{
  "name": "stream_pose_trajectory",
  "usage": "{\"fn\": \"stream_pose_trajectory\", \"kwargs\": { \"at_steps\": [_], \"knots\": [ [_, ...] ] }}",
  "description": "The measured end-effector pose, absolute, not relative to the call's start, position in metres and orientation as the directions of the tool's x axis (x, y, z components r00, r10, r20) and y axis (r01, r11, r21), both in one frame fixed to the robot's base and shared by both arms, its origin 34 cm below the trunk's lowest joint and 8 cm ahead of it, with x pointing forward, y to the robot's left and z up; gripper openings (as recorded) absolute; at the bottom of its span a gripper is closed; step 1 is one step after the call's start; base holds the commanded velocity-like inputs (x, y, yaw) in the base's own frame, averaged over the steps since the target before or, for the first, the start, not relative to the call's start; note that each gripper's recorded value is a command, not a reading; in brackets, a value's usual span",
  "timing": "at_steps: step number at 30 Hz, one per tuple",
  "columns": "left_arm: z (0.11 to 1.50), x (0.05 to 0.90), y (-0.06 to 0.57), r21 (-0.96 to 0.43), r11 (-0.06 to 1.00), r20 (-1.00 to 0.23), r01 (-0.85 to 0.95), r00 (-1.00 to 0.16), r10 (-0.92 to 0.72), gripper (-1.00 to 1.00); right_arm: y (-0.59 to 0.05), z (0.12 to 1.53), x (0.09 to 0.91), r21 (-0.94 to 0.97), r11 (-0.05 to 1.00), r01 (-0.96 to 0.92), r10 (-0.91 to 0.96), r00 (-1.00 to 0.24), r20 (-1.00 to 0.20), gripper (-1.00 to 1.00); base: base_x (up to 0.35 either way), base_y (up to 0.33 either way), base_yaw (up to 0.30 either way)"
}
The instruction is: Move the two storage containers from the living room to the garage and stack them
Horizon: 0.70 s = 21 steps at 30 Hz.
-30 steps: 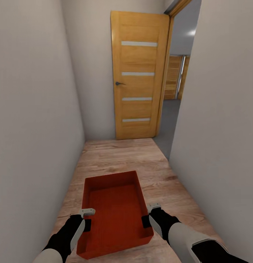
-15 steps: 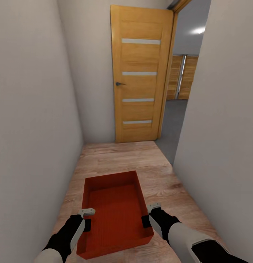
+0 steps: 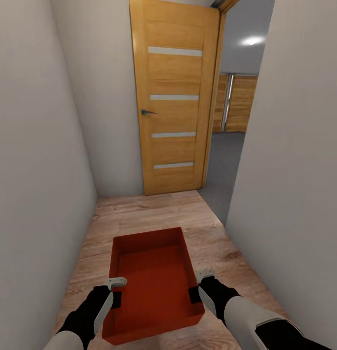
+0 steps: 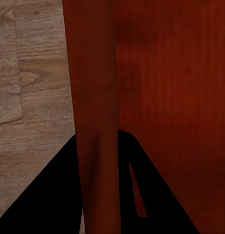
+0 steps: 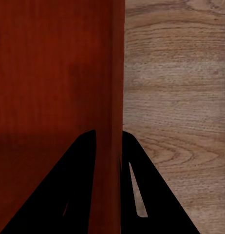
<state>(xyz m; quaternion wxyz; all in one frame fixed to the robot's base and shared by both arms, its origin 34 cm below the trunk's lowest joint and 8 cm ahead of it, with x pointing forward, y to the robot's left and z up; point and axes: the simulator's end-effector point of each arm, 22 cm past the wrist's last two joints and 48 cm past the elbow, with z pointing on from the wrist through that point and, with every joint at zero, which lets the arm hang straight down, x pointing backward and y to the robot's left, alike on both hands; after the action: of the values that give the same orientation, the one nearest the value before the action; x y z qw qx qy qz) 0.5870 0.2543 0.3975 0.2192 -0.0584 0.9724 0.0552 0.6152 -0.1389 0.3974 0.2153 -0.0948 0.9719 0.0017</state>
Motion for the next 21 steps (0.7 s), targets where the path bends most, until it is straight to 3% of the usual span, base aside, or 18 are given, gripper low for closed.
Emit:
{"fn": "stream_pose_trajectory", "kwargs": {
  "at_steps": [13, 21],
  "knots": [
    [0.3975, 0.587, 0.2543, 0.082, 0.987, -0.433, -0.138, -0.897, -0.089, -1.0, -0.1389, 0.3974, 0.6153, -0.038, 0.982, -0.185, -0.184, -0.889, -0.419, -1.0, 0.341, 0.088, -0.003],
    [0.3975, 0.5871, 0.2542, 0.081, 0.987, -0.433, -0.138, -0.897, -0.089, -1.0, -0.1391, 0.3974, 0.6152, -0.038, 0.982, -0.185, -0.183, -0.889, -0.419, -1.0, 0.341, 0.09, -0.22]
  ]
}}
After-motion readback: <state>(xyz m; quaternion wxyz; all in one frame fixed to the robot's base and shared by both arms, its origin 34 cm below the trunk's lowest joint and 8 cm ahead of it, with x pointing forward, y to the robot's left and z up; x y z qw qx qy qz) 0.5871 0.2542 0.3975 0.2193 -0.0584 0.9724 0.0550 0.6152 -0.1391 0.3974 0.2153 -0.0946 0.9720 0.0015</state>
